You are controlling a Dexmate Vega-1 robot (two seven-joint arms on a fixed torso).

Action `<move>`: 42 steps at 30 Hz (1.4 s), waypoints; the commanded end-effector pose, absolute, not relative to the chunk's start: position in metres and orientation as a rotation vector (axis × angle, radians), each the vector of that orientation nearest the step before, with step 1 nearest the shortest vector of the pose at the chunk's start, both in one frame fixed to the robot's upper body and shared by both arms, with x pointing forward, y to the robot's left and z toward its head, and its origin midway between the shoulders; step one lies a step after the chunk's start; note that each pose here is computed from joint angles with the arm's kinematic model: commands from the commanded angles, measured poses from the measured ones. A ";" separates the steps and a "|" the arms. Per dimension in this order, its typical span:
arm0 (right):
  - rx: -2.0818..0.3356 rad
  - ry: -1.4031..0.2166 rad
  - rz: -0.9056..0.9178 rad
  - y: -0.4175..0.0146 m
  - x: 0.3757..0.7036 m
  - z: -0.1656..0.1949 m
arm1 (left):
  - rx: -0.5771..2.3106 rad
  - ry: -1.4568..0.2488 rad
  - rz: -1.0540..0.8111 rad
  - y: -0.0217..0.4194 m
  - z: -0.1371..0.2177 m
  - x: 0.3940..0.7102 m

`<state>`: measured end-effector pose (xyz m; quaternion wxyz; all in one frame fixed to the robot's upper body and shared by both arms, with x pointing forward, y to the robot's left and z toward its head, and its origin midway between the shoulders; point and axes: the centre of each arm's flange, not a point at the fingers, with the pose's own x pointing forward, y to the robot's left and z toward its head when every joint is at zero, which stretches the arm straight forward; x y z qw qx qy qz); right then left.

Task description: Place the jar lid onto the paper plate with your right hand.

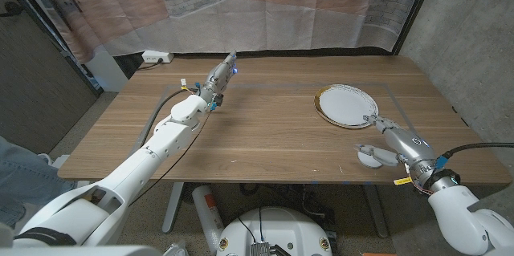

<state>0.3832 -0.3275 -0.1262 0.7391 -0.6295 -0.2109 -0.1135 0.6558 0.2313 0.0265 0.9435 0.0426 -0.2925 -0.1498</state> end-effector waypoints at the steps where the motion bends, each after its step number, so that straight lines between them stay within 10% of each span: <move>1: -1.436 -0.371 -0.216 -0.325 0.382 -0.126 | 0.079 -0.597 -0.301 0.233 0.025 0.655; 42: -1.507 -0.162 -0.181 -0.319 0.404 -0.129 | 0.083 -0.585 -0.291 0.242 0.024 0.657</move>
